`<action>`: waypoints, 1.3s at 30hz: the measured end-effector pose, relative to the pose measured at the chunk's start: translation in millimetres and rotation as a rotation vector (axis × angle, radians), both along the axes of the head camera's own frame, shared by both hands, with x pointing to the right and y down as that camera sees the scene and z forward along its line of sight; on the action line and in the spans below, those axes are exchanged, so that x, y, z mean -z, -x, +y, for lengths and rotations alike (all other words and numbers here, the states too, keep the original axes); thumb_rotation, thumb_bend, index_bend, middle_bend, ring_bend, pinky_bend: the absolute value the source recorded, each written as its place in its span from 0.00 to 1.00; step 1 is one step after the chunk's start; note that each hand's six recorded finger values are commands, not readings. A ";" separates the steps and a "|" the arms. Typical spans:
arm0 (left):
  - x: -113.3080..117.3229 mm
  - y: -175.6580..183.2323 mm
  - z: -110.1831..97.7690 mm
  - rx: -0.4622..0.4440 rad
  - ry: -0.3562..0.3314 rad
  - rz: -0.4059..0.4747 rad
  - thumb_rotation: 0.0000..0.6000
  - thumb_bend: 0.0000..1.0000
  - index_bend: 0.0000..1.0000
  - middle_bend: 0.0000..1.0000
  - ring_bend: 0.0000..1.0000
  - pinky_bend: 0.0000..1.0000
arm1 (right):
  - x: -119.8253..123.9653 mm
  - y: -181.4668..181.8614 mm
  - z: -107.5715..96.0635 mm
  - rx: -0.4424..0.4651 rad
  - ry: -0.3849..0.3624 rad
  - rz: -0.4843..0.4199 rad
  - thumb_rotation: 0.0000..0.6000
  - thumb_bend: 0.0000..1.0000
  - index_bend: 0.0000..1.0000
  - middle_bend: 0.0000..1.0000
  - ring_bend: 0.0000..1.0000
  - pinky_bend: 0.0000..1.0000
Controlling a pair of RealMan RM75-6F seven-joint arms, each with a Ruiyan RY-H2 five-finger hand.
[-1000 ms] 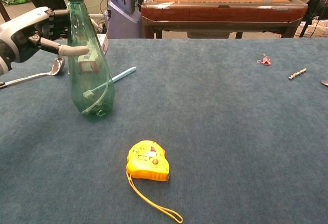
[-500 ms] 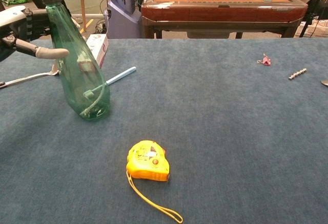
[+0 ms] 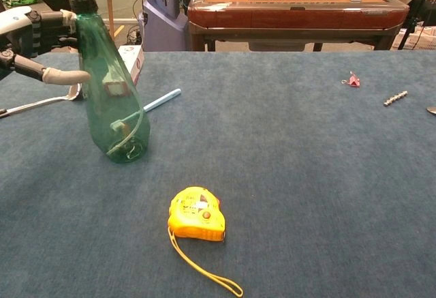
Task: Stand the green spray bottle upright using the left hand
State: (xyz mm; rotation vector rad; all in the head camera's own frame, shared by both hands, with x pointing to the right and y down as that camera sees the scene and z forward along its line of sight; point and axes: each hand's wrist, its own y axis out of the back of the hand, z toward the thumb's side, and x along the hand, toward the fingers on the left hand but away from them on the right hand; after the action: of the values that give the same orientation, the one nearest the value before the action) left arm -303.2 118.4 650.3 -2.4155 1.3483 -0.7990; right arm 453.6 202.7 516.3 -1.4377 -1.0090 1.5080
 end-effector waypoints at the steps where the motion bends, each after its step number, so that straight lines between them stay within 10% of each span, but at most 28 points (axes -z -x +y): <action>1: 0.5 -0.7 0.2 -0.002 0.001 0.000 1.00 0.20 0.28 0.22 0.10 0.07 | 0.3 -0.2 0.1 0.000 -0.001 0.000 1.00 0.18 0.20 0.14 0.12 0.14; 15: 3.0 6.8 1.2 -0.009 0.019 -0.049 1.00 0.20 0.23 0.18 0.07 0.07 | 1.1 -2.4 1.5 -0.005 -0.004 -0.010 1.00 0.18 0.20 0.14 0.12 0.14; 23: 10.5 19.2 0.9 -0.029 -0.020 -0.143 0.76 0.20 0.20 0.16 0.06 0.07 | 3.9 -4.9 2.3 -0.008 -0.009 -0.003 1.00 0.18 0.20 0.14 0.12 0.14; 39: 23.5 74.4 9.4 -0.007 -0.033 -0.411 0.83 0.20 0.21 0.16 0.06 0.07 | 0.1 -5.1 0.5 -0.007 0.004 -0.001 1.00 0.18 0.20 0.14 0.12 0.14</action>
State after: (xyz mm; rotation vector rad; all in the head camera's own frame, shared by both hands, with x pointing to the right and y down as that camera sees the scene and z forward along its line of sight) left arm -377.6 127.8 626.8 -2.0762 1.1769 -1.1805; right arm 458.7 203.2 516.2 -1.4389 -1.0127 1.5157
